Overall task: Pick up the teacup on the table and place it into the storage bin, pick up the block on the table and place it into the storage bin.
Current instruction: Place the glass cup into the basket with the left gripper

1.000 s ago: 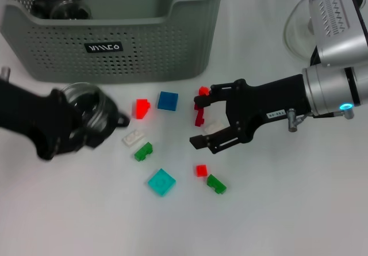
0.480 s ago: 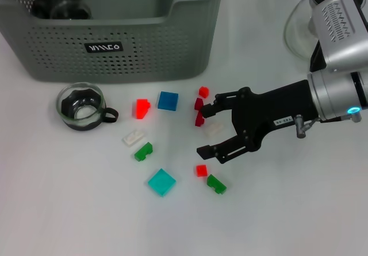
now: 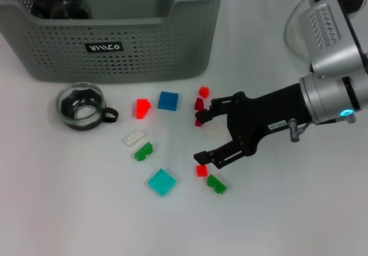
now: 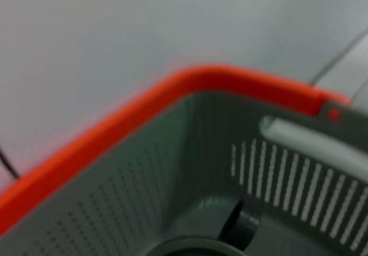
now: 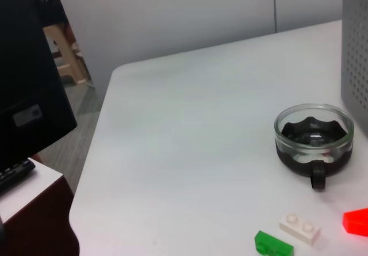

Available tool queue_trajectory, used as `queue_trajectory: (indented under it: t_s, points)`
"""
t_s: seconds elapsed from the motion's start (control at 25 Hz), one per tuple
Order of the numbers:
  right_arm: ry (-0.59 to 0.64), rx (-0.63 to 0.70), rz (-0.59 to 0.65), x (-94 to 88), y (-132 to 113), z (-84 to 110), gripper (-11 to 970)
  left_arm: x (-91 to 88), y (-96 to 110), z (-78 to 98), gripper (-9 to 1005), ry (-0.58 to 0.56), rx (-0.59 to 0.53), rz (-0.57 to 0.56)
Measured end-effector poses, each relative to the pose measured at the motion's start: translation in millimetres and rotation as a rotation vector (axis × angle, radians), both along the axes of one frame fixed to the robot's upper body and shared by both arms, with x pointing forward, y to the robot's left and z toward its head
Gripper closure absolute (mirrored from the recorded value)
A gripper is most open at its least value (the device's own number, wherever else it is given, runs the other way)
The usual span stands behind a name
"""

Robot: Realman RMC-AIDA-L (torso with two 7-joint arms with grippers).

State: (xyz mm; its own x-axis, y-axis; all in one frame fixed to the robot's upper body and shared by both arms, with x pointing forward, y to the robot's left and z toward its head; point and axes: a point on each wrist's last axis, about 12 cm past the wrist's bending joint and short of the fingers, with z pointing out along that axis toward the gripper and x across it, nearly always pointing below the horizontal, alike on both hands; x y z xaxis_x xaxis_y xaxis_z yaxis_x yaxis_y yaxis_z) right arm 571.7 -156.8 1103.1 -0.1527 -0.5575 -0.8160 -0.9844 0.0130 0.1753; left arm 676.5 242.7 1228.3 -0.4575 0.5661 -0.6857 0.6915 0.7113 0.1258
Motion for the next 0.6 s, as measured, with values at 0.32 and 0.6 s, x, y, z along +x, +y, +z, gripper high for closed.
queue_trajectory:
  t_s: [0.32,0.6]
  points:
    - [0.003,-0.002,-0.004,0.5,0,0.2,12,5.9,-39,-31.6,954,-0.024,0.200,0.044]
    - [-0.006,-0.007,-0.006,1.2,0,-0.6,12,12.0,-42,-40.3,954,-0.020,0.201,0.059]
